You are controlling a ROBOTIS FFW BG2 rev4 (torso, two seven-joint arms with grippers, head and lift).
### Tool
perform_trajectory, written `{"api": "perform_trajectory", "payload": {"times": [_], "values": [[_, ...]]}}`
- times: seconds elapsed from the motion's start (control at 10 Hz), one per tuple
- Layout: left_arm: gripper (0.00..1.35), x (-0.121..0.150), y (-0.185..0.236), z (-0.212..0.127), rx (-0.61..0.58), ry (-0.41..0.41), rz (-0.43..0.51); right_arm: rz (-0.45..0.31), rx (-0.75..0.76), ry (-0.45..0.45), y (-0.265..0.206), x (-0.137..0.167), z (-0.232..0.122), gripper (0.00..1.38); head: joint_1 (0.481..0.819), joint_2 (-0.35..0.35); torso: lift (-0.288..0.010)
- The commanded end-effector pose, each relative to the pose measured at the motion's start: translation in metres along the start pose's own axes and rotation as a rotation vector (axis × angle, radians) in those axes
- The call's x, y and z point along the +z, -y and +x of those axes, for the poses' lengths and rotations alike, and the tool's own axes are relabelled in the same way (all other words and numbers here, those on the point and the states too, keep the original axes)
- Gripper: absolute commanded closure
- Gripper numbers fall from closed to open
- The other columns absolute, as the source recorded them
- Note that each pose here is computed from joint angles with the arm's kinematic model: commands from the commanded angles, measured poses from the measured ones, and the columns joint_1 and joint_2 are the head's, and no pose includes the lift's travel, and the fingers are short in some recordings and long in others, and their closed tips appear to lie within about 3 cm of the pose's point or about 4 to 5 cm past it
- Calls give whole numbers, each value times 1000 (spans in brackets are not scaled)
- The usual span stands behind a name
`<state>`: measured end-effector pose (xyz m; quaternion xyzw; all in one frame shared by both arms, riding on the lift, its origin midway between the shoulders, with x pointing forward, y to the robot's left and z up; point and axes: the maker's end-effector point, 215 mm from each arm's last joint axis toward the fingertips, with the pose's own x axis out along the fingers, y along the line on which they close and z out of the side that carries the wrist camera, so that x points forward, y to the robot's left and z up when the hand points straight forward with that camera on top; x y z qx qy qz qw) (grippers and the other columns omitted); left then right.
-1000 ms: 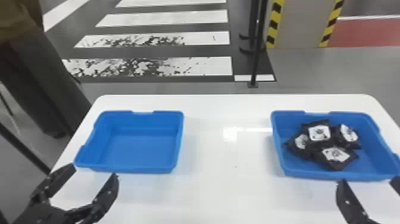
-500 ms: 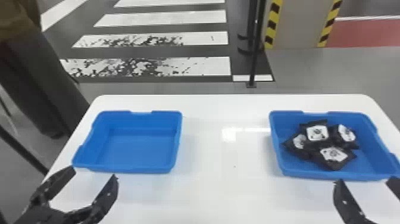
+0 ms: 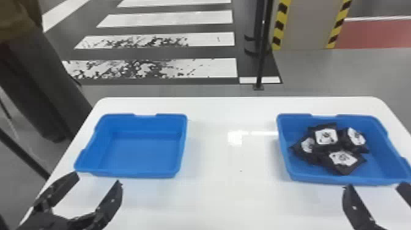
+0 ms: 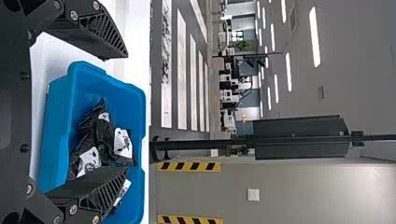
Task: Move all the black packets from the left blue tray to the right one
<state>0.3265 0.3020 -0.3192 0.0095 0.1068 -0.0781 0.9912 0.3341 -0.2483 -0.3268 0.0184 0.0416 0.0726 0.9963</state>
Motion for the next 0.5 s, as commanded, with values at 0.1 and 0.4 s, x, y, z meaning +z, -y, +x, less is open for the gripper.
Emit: {"api": "perform_trajectory", "payload": {"times": [0.1, 0.4], "values": [[128, -2, 0, 0, 2, -3, -9, 2, 0, 1, 0, 0, 0, 165, 695, 95, -140], [128, -2, 0, 0, 1, -3, -15, 5, 0, -4, 0, -2, -1, 165, 695, 95, -140]]}}
